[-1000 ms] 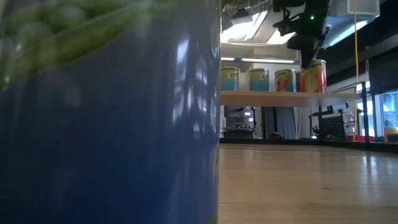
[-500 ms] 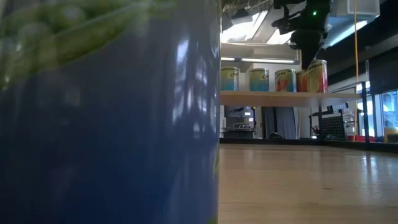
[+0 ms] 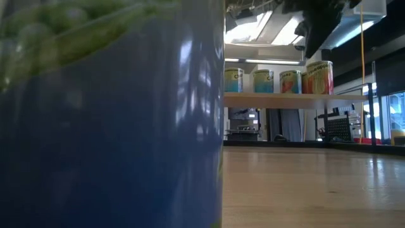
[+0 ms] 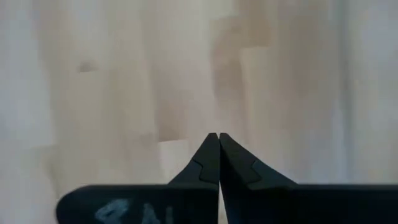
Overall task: Pick and place cans onto a shelf
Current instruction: Put the canned carrots on the shelf
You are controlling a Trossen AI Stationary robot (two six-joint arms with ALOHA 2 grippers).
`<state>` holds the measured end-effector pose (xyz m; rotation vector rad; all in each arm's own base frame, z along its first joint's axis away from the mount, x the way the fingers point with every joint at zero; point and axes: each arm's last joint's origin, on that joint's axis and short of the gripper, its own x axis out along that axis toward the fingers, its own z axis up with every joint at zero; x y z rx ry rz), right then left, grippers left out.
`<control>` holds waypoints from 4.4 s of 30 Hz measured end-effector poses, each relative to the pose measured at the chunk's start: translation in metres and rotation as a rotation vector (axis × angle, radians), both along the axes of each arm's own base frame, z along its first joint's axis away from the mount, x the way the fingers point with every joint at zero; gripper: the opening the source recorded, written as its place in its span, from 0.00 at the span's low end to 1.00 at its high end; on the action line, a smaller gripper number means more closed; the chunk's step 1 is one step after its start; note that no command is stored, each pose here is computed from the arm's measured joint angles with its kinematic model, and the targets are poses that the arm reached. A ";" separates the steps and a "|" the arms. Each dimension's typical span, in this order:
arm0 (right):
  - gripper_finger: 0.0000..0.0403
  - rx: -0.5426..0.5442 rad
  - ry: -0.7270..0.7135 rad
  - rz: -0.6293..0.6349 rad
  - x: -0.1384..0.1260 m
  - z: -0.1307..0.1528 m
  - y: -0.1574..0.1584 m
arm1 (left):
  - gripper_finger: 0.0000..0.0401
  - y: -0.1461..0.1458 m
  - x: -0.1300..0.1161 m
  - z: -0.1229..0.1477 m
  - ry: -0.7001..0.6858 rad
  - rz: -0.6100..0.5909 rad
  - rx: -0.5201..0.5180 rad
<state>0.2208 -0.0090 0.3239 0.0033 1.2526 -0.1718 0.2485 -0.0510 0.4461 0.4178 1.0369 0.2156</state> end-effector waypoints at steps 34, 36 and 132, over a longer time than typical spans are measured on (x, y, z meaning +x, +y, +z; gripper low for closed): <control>0.02 -0.146 -0.349 0.183 -0.075 0.097 0.042 | 0.08 0.150 0.062 -0.115 0.112 -0.254 0.172; 0.01 -0.144 -0.365 0.182 -0.081 0.099 0.040 | 0.08 0.164 0.062 -0.123 0.059 -0.267 0.141; 0.02 -0.133 -0.421 0.172 -0.099 0.105 0.035 | 0.00 0.251 0.094 -0.239 0.248 -0.172 0.247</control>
